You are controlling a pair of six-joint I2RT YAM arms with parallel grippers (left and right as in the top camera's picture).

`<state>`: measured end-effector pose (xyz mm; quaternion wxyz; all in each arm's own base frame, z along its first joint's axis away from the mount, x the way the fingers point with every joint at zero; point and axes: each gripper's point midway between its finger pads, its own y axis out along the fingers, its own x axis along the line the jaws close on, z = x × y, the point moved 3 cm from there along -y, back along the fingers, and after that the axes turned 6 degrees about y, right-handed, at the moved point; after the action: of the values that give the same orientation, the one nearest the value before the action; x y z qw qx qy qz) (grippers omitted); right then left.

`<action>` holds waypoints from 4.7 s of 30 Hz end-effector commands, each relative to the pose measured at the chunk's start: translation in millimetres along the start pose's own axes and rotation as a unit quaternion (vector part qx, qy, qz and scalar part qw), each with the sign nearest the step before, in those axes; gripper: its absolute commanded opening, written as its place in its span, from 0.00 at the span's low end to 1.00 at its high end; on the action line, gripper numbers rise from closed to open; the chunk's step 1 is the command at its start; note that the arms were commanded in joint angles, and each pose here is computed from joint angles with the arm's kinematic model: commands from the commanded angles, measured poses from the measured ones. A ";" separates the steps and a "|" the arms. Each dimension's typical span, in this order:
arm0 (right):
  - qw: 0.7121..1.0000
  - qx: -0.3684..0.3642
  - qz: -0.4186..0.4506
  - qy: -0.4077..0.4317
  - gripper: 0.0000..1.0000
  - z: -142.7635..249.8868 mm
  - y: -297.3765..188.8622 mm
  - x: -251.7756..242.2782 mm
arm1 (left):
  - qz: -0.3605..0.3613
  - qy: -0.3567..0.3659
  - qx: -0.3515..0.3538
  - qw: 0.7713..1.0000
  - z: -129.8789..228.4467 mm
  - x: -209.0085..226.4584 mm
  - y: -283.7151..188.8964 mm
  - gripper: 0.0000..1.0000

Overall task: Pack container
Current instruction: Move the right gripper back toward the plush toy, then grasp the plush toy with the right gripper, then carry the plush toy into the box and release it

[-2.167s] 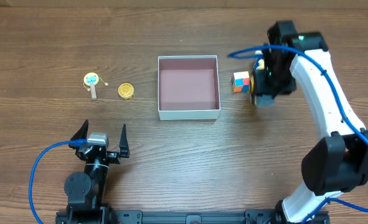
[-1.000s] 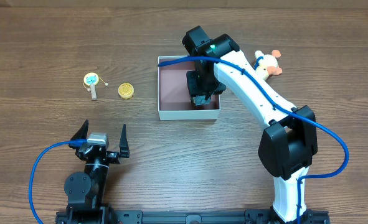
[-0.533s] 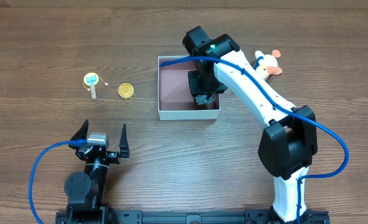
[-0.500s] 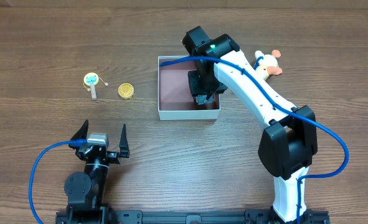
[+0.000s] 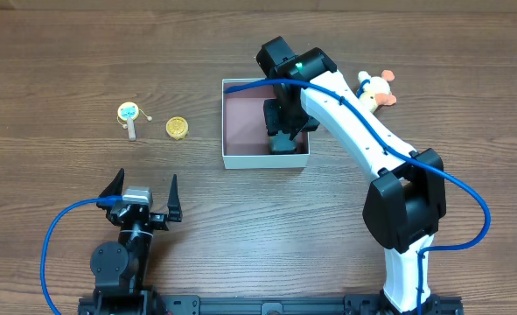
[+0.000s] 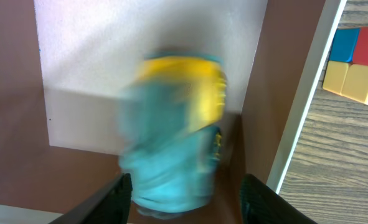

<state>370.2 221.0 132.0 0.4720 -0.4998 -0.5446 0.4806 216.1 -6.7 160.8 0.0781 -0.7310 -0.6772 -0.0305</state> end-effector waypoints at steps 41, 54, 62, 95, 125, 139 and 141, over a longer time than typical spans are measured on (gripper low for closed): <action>0.994 0.086 0.040 0.046 0.86 -47.3 6.5 -150.1 | -0.010 -0.005 -0.001 1.000 1.4 3.1 -0.1 1.00; 0.995 0.081 0.041 0.037 0.86 -53.1 18.1 -143.3 | -0.010 -0.005 -0.001 1.000 1.3 3.1 -0.1 1.00; 0.990 0.047 0.098 0.087 0.86 -64.4 17.4 -164.7 | -0.010 -0.005 -0.001 1.000 1.4 3.1 -0.1 1.00; 0.984 0.030 0.063 0.166 0.88 -83.2 47.5 -215.4 | -0.010 -0.005 -0.001 1.000 1.4 3.1 -0.1 1.00; 0.983 -0.014 0.093 0.157 0.19 -88.9 -43.0 -215.4 | -0.010 -0.005 -0.001 1.000 1.4 3.1 -0.1 1.00; 0.995 -0.085 -0.052 -0.008 0.24 -59.5 -117.1 -34.4 | -0.010 -0.005 -0.001 1.000 1.4 3.1 -0.1 1.00; 0.996 -0.077 -0.039 -0.018 0.24 -51.8 -110.7 -20.8 | -0.010 -0.005 -0.001 1.000 1.4 3.1 -0.1 1.00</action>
<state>428.2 179.7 228.9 0.4628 -0.5020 -0.5921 0.4280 216.1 -6.7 160.8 0.0781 -0.7310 -0.6772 -0.0305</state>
